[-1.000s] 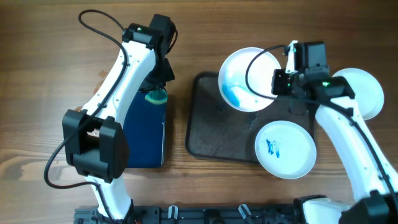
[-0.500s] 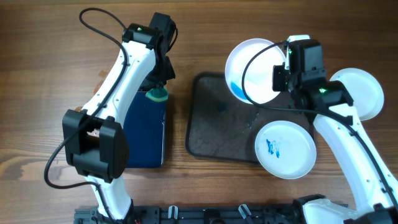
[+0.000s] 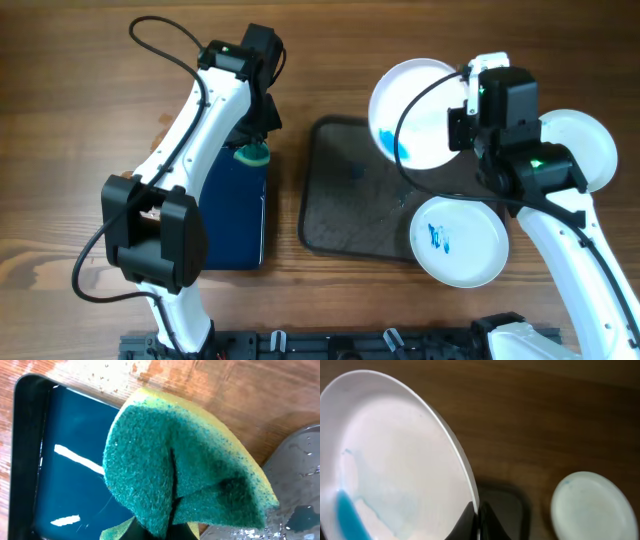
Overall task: Clean dirty plates on tray and stack at the side
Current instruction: 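Lift the scrubbed plate with the right gripper and carry it rightward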
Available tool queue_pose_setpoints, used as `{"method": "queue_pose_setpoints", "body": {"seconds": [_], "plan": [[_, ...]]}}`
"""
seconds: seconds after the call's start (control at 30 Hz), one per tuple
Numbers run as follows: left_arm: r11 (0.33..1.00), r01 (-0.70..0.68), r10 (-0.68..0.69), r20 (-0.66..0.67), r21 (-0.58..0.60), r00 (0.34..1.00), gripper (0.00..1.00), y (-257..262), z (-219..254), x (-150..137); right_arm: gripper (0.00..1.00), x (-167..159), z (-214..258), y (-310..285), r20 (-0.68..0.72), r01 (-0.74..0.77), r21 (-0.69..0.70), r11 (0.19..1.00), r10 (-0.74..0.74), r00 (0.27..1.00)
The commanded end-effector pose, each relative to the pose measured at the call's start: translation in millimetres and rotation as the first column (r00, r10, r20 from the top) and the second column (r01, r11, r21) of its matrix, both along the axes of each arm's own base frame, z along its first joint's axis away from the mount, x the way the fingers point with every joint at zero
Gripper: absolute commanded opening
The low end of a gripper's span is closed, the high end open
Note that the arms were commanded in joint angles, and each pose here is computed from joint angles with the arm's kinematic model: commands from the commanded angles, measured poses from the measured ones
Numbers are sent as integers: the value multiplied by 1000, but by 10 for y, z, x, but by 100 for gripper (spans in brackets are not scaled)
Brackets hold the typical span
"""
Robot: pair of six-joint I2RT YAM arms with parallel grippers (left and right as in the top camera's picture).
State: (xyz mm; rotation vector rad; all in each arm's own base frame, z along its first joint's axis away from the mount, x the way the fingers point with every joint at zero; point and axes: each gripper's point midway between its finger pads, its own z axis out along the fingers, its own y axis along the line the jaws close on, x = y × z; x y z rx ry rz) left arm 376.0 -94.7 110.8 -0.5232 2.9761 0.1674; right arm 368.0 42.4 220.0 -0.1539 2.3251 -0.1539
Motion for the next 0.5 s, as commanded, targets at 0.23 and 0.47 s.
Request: {"method": "queue_pose_setpoints", "body": {"seconds": [0.23,0.47], "plan": [[998,-64,65,31,-19,997,4,87,26,69,5,92,-19,-235,4,70,-192,979,-70,998],[998,-64,65,31,-19,997,4,87,26,71,5,60,244,164,-41,-184,-627,757,203,978]]}}
